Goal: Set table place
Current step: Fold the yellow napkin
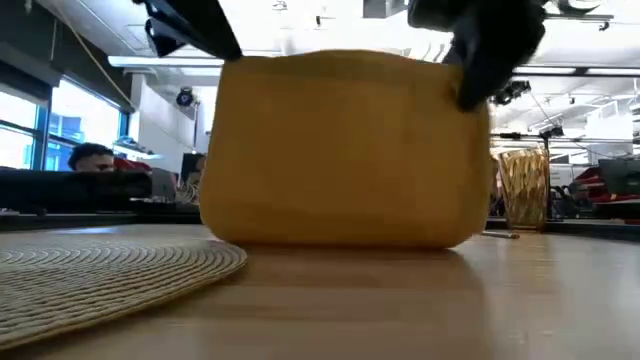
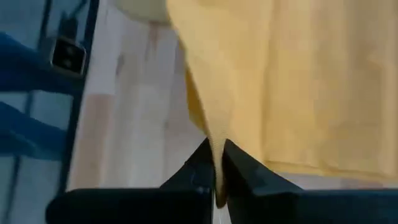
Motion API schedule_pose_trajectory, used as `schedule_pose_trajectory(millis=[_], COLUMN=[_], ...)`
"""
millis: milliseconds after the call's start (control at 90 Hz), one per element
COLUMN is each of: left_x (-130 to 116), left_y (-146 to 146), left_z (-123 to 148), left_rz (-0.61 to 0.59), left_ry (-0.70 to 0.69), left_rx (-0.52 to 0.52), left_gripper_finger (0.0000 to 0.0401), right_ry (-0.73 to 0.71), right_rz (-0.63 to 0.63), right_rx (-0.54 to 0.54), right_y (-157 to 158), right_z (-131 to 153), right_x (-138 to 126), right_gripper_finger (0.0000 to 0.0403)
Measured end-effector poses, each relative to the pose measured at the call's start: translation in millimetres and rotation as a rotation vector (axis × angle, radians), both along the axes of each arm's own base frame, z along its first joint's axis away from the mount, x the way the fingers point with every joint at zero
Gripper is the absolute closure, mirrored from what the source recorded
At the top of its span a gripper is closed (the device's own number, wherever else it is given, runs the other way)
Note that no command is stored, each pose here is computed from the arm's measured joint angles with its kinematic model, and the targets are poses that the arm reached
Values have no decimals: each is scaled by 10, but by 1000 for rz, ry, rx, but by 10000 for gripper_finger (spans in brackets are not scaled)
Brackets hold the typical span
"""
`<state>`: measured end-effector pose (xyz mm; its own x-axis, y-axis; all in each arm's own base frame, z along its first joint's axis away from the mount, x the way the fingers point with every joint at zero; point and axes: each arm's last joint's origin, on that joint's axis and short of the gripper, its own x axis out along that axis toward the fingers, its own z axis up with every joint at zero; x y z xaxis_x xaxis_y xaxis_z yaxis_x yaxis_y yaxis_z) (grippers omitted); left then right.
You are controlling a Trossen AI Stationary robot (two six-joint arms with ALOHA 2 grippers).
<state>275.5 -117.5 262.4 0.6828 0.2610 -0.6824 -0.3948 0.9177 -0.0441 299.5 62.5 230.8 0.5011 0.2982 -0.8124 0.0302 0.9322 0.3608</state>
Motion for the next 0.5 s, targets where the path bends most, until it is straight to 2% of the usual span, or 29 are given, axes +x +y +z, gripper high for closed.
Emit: schedule_pose_trajectory(millis=[144, 267, 378, 500], left_x=[37, 84, 105, 152], left_y=[290, 608, 904, 1175], left_z=[35, -58, -160, -237], left_rz=[34, 29, 59, 74], left_ry=[45, 149, 215, 204], left_rx=[199, 315, 364, 359], left_gripper_finger=[401, 401, 401, 401], right_ry=[40, 69, 95, 114], right_rz=[-280, -465, -587, -612], right_rx=[-44, -81, -104, -134], right_y=[-394, -734, -1022, -1276], right_z=[113, 126, 101, 19], right_x=[43, 33, 5, 12], right_gripper_finger=[403, 403, 403, 403])
